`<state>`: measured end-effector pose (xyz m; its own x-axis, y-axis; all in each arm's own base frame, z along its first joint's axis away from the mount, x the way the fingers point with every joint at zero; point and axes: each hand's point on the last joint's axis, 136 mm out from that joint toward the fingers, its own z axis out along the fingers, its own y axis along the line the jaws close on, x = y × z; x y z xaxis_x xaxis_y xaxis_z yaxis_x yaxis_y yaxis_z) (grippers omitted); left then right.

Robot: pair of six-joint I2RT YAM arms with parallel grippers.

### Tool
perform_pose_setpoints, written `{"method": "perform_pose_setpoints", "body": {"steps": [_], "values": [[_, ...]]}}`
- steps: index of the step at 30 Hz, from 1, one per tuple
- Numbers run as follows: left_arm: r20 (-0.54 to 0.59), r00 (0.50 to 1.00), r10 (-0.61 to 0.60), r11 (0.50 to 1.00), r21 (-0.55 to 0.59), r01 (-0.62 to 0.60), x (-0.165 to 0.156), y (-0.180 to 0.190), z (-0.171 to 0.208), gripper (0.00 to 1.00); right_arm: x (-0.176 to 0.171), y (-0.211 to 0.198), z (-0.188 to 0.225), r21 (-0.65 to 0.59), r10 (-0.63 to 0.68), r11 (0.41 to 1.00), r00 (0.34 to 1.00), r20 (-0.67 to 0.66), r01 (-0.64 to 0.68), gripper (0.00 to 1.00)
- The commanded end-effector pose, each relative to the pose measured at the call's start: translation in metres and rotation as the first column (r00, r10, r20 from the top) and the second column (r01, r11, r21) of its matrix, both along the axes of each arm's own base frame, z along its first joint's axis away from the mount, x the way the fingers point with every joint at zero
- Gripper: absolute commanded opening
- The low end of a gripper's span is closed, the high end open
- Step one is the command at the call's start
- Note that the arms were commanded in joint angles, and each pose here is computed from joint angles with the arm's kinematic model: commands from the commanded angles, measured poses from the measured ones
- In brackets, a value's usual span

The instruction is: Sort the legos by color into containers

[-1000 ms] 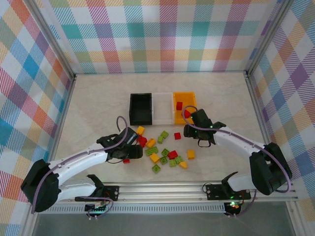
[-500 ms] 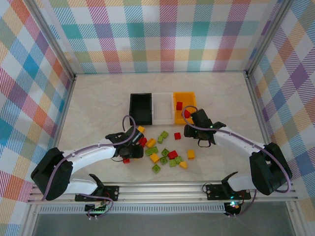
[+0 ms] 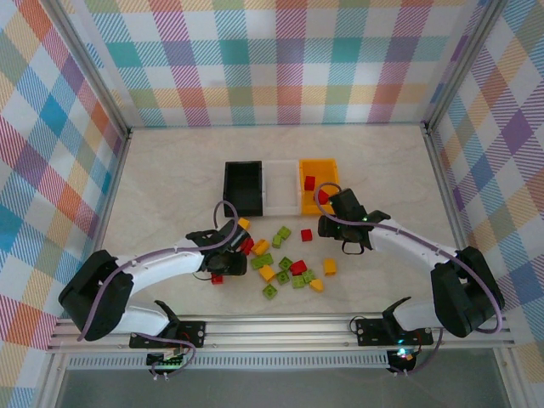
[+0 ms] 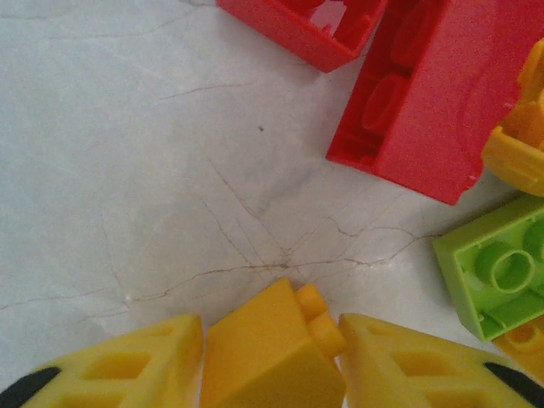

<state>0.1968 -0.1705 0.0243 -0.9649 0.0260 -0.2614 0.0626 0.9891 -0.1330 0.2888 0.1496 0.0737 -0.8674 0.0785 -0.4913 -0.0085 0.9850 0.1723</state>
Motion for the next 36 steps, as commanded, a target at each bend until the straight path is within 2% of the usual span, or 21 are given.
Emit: {"method": "perform_pose_setpoints", "body": {"steps": [1,9,15,20,26,31,36], "values": [[0.003,1.000,-0.018,1.000,0.010,0.018,-0.004,0.000,-0.003,0.41,0.004,0.001,0.007,0.001,-0.004,1.000,1.000,0.029,0.004,0.64],[0.031,0.999,-0.017,0.999,-0.040,0.019,-0.001,-0.008,0.018,0.29,0.006,0.001,0.010,0.006,-0.009,1.000,0.999,0.037,0.009,0.64],[0.104,0.994,-0.034,0.997,-0.069,0.041,0.017,-0.020,0.057,0.28,0.005,0.001,0.012,0.010,-0.009,1.000,0.999,0.040,0.009,0.64],[0.189,0.980,-0.055,0.990,-0.116,0.078,0.060,-0.056,0.097,0.28,0.003,0.000,0.010,0.012,-0.013,1.000,0.999,0.039,0.012,0.64],[0.288,0.956,-0.063,0.986,-0.133,0.105,0.132,-0.107,0.129,0.26,0.001,-0.003,0.009,0.007,-0.013,1.000,0.999,0.037,0.013,0.64],[0.309,0.950,-0.049,0.995,-0.065,0.073,0.186,-0.123,0.123,0.26,-0.001,-0.003,0.008,0.005,-0.008,1.000,0.999,0.035,0.008,0.64],[0.286,0.958,-0.016,0.998,-0.048,0.031,0.217,-0.125,0.103,0.27,-0.002,-0.002,0.007,0.013,0.000,1.000,1.000,0.031,-0.001,0.65]]}}
